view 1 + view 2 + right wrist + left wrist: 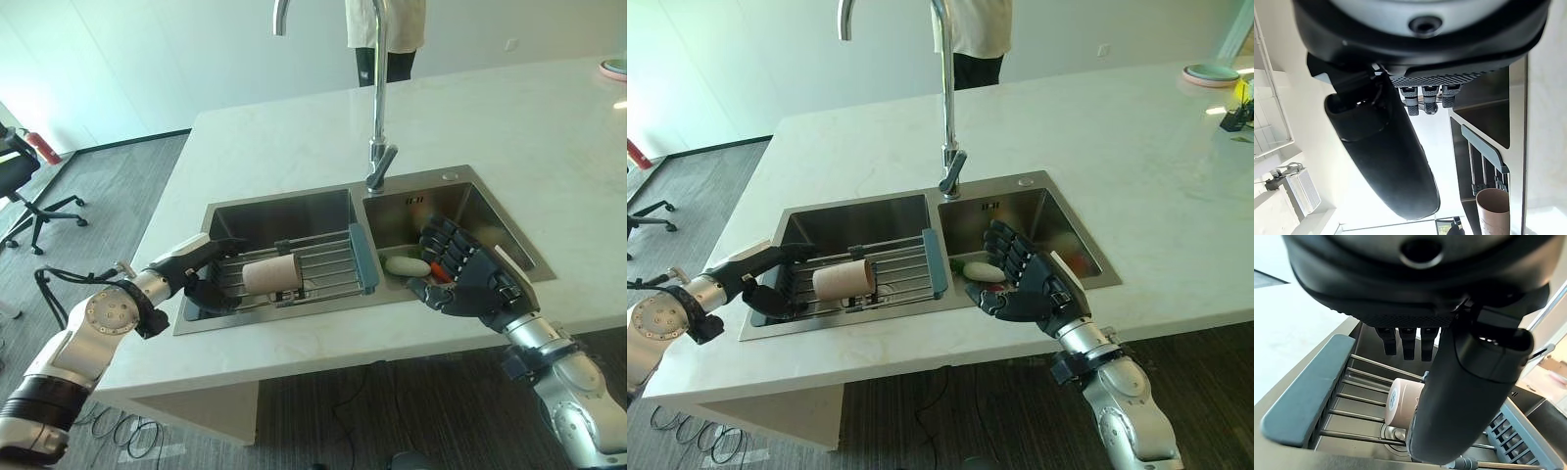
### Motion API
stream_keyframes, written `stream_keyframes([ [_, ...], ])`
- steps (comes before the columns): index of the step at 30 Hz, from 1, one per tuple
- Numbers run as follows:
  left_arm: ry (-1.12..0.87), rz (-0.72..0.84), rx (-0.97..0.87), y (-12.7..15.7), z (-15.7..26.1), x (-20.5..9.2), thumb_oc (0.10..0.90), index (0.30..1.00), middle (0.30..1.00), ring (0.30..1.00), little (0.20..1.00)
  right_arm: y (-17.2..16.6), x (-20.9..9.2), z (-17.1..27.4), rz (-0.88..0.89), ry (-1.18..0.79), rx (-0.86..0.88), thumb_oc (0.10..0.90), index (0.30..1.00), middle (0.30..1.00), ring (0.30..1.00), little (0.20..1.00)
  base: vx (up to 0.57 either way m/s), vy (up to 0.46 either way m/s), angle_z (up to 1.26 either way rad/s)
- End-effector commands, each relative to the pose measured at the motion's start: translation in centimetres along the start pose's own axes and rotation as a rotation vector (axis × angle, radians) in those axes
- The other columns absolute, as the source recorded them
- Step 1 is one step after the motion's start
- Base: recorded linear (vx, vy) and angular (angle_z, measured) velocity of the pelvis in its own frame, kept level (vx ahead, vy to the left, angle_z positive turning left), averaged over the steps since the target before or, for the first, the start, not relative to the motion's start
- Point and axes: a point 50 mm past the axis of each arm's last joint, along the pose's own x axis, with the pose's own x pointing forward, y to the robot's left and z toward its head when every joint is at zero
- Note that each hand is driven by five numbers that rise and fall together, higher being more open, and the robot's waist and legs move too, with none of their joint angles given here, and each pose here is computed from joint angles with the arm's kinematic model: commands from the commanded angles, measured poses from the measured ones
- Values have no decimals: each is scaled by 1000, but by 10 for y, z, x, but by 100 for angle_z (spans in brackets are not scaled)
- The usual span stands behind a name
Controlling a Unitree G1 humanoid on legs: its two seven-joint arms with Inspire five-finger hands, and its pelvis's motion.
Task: Place the dishes in the dishwasher.
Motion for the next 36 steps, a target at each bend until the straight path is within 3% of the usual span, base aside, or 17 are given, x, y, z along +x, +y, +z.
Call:
stream_keyframes([
  [1, -112, 226, 55, 57, 33, 5, 800, 900, 900, 900, 900, 3, 21, 49, 76, -252, -62, 800, 900, 900, 900, 900, -10, -2, -8],
  [9, -59, 245, 46, 56, 23, 13, 800, 900, 900, 900, 900, 2, 21, 49, 78, -245, -69, 800, 900, 900, 900, 900, -12, -2, -9],
  [26, 88, 179, 10, 26, -12, 21, 800, 900, 900, 900, 900, -1, 15, 46, 90, -228, -87, 800, 900, 900, 900, 900, 12, -4, -5],
  [36, 105, 244, -25, 32, -18, 20, 800, 900, 900, 900, 900, -4, 13, 46, 89, -213, -96, 800, 900, 900, 900, 900, 18, 1, -2],
])
